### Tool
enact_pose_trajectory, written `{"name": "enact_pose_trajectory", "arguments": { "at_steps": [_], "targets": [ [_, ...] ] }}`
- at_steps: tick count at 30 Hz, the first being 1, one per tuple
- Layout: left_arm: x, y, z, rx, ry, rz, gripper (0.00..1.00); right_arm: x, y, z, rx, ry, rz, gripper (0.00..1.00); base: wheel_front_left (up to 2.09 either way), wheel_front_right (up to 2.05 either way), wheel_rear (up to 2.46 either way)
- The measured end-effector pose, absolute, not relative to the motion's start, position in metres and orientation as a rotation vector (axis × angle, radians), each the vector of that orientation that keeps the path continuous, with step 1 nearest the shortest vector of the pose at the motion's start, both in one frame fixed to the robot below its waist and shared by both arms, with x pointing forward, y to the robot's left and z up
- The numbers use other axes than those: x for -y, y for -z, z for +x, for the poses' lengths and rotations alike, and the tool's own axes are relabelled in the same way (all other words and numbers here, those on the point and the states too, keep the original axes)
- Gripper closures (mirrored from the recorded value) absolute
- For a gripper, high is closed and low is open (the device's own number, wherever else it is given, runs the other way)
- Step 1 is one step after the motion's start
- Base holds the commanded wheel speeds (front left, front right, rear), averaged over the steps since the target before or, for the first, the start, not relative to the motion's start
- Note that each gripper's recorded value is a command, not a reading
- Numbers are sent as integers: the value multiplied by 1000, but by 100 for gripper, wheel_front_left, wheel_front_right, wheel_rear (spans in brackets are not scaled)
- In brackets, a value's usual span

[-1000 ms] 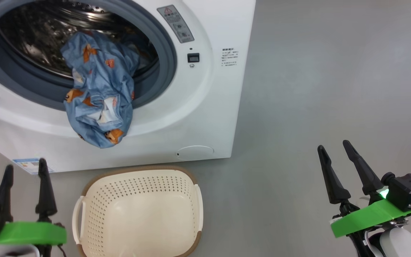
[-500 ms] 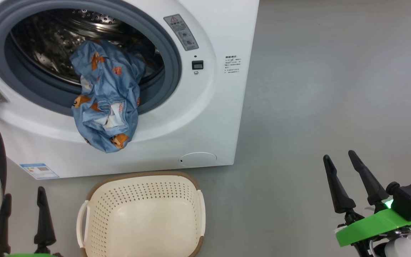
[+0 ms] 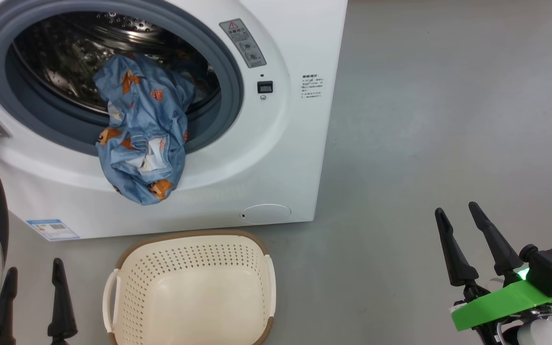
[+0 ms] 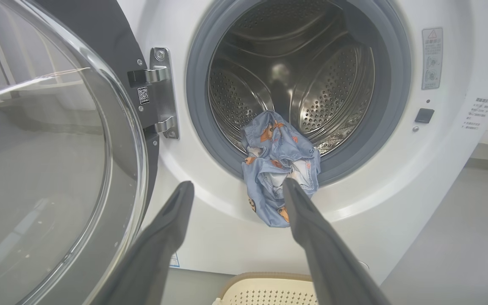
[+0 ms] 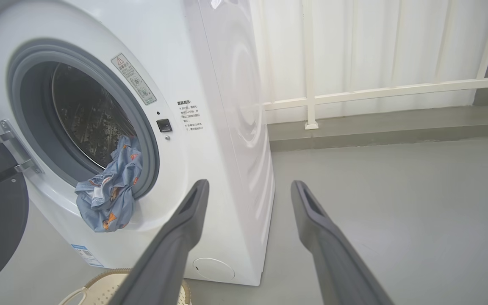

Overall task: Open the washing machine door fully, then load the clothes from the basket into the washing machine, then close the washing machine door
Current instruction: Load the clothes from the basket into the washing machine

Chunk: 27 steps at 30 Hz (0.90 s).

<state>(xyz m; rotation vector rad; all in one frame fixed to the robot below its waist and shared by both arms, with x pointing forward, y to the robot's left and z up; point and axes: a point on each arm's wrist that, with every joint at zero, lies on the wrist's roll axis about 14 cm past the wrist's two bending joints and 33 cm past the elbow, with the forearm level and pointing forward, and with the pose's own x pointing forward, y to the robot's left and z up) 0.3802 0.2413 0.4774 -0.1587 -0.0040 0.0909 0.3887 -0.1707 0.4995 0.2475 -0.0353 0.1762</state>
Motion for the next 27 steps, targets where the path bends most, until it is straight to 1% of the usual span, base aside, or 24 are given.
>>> {"name": "enact_pose_trajectory", "arguments": {
  "at_steps": [14, 20, 27],
  "targets": [
    [-240, -477, 382, 3, -86, -159, 0, 171, -499, 389, 33, -174, 248, 0, 0, 0, 0],
    [-237, -463, 383, -39, -82, -173, 0, 172, -493, 390, 18, -171, 249, 0, 0, 0, 0],
    [-230, -455, 409, -59, -60, -200, 0, 171, -480, 395, -16, -167, 256, 0, 0, 0, 0]
  ]
}}
